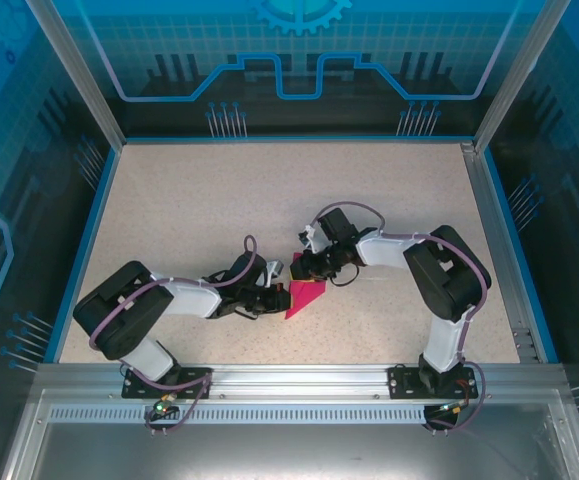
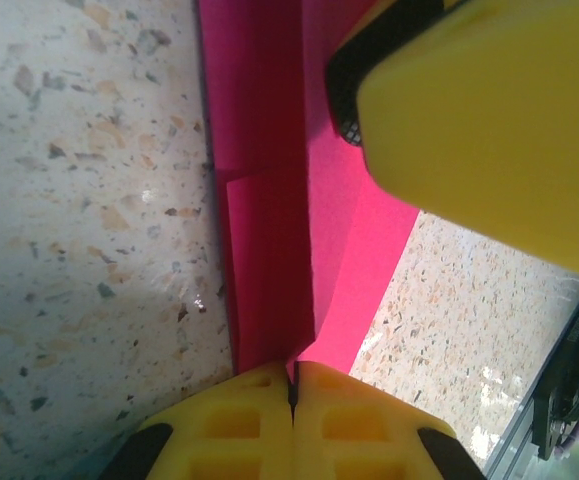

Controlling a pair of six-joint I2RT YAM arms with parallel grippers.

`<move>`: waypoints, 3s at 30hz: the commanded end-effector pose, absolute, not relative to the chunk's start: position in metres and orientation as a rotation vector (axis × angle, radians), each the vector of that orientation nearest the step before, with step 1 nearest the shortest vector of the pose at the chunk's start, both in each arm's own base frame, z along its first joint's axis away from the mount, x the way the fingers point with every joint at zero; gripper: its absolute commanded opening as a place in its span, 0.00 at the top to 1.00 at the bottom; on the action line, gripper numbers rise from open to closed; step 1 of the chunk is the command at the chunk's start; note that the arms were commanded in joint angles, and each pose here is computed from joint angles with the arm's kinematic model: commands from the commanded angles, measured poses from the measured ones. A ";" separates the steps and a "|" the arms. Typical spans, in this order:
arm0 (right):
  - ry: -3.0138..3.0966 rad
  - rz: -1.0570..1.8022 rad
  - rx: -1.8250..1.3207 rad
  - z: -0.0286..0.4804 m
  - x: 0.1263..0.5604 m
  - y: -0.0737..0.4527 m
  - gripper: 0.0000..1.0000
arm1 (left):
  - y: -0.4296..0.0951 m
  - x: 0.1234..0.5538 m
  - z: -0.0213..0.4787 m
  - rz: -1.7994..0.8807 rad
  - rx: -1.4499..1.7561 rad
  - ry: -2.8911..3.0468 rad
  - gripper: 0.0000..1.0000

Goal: Fold a paper plane with a square sheet of paper (pick it up from the middle)
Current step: Fourth fold the wing at the center of the table.

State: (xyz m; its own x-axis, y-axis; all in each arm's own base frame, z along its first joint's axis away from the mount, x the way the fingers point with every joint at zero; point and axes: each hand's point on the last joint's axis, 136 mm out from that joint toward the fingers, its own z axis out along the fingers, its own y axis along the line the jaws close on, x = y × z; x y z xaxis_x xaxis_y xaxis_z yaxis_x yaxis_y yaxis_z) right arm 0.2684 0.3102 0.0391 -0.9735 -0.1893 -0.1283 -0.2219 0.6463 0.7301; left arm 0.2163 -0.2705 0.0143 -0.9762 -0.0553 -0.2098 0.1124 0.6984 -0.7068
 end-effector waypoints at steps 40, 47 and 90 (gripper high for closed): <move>2.801 1.177 -0.313 0.038 0.287 0.301 0.71 | -0.256 0.197 -0.014 -1.099 -0.026 2.834 1.00; 2.803 1.196 -0.314 0.040 0.285 0.299 0.69 | -0.255 0.197 -0.015 -1.095 -0.048 2.838 1.00; 3.014 1.029 -0.316 -0.026 0.266 0.284 0.77 | -0.263 0.193 0.023 -1.231 0.023 2.748 0.79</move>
State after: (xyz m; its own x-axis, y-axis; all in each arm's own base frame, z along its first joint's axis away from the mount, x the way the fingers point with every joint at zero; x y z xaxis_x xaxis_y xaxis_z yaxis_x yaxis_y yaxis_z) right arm 0.2850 0.3054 0.0150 -0.9762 -0.1948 -0.0953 -0.2052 0.6872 0.6969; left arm 0.2034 -0.2655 0.0221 -0.9867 -0.0615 -0.1507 0.0702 0.6745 -0.7349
